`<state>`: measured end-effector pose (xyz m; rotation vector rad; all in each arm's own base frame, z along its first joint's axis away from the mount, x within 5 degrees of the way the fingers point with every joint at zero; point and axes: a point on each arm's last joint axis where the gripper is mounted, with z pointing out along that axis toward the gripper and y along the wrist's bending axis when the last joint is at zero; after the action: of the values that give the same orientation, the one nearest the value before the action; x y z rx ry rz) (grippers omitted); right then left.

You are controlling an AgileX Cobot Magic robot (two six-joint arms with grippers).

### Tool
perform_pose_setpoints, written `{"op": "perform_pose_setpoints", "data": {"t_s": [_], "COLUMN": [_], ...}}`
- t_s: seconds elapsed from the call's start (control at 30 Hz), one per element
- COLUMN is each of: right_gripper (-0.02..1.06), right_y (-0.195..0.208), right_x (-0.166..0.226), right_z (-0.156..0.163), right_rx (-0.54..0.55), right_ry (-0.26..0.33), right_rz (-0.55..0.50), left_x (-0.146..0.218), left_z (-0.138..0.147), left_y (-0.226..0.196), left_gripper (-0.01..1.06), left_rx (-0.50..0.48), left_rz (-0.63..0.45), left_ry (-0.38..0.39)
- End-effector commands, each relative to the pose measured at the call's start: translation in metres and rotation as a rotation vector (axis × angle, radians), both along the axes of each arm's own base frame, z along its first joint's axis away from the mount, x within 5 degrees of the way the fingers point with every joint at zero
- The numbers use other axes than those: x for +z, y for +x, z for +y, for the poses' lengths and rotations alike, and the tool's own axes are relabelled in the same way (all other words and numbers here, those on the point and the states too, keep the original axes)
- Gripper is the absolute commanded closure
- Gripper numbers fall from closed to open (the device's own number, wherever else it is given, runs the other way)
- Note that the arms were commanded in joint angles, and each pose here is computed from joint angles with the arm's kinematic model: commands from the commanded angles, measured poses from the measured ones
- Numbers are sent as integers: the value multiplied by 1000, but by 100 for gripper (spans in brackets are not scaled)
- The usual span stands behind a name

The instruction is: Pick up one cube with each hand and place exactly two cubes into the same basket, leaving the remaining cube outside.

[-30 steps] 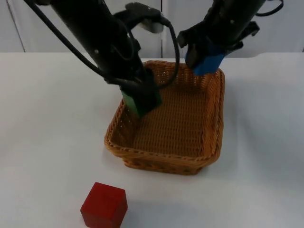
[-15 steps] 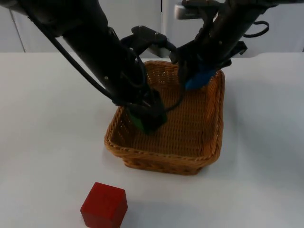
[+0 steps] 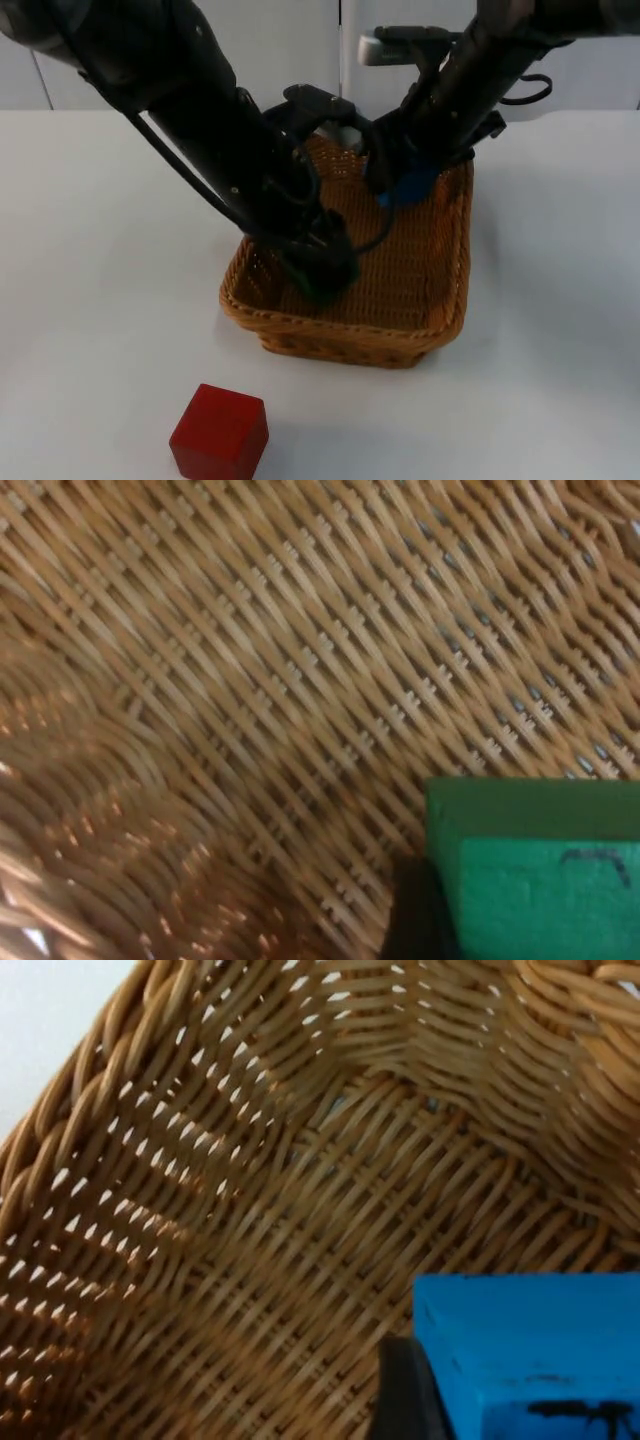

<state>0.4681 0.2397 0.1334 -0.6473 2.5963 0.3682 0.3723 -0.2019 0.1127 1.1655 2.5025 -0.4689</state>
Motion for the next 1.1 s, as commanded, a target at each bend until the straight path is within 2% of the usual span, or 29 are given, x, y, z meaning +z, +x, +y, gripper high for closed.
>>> {"op": "perform_pose_setpoints", "data": {"t_s": [0.0, 0.17, 0.2, 0.27, 0.37, 0.7, 0.9, 1.07], "right_gripper": [80, 48, 48, 39, 32, 32, 32, 32], "right_y": [0, 0, 0, 0, 0, 0, 2, 5], "right_x": [4, 6, 6, 7, 8, 11, 27, 48], "right_z": [5, 5, 5, 5, 5, 5, 8, 10], "right_rx": [15, 12, 12, 12, 11, 16, 34, 51], "right_ry": [9, 15, 15, 15, 18, 16, 21, 34], "right_rz": [-23, -31, -31, -32, -34, -24, -23, -36], "left_x": [2, 2, 2, 2, 2, 3, 6, 25], "left_z": [-3, -3, -3, -4, -3, -3, -2, -1], "left_y": [0, 0, 0, 0, 0, 0, 1, 1], "left_gripper": [98, 61, 61, 45, 31, 28, 28, 28], "left_rx": [18, 21, 21, 23, 20, 23, 20, 6], "left_rz": [-2, -4, -4, -5, -7, -8, -16, -65], "left_ry": [-24, -25, -25, -27, -25, -26, -27, -29]}}
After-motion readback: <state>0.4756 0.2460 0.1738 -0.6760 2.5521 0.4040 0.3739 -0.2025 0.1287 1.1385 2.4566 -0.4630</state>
